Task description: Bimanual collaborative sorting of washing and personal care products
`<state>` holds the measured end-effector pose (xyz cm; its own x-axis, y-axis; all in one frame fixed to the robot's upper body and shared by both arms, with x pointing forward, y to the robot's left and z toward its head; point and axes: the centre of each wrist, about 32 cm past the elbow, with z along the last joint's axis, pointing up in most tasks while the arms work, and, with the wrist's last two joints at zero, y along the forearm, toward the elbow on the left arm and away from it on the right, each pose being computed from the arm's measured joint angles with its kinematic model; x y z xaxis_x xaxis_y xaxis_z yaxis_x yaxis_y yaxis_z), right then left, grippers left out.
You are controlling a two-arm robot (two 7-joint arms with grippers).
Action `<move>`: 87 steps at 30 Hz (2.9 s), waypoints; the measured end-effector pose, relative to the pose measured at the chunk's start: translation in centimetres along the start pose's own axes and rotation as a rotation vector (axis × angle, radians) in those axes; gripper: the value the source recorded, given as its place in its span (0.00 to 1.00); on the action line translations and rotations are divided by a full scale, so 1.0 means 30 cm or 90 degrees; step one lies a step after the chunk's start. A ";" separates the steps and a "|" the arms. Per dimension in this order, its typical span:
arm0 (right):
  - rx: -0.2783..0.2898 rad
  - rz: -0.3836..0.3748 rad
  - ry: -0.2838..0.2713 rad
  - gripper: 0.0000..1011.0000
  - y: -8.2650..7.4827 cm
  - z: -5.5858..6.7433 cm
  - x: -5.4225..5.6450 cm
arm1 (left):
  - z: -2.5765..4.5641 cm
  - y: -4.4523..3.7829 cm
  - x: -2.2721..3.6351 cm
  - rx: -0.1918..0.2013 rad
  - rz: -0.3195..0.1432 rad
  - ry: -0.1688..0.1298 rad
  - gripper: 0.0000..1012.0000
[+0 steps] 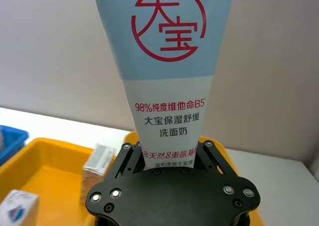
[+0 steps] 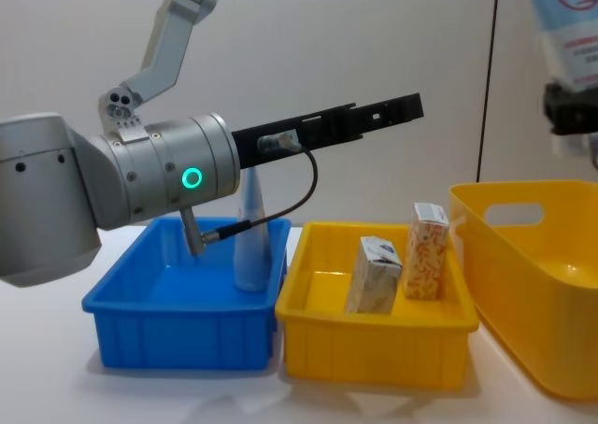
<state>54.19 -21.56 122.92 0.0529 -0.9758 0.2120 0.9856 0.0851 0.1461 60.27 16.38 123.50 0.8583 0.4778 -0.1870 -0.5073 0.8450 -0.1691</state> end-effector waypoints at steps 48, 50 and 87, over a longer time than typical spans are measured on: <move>-0.170 -0.081 0.061 0.34 0.007 -0.028 0.015 | 0.000 0.000 0.000 0.000 0.000 0.000 0.99; -0.170 -0.082 0.061 0.42 0.008 -0.029 0.014 | 0.000 0.000 0.000 0.000 0.000 0.000 0.99; -0.160 -0.083 0.063 0.99 0.013 -0.033 0.012 | 0.000 0.000 0.000 0.000 0.000 0.000 0.99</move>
<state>54.76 -22.07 122.08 -0.0741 -0.9911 0.1104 0.9932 -0.0832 -0.0808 60.27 16.38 123.50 0.8583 0.4778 -0.1870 -0.5073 0.8450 -0.1692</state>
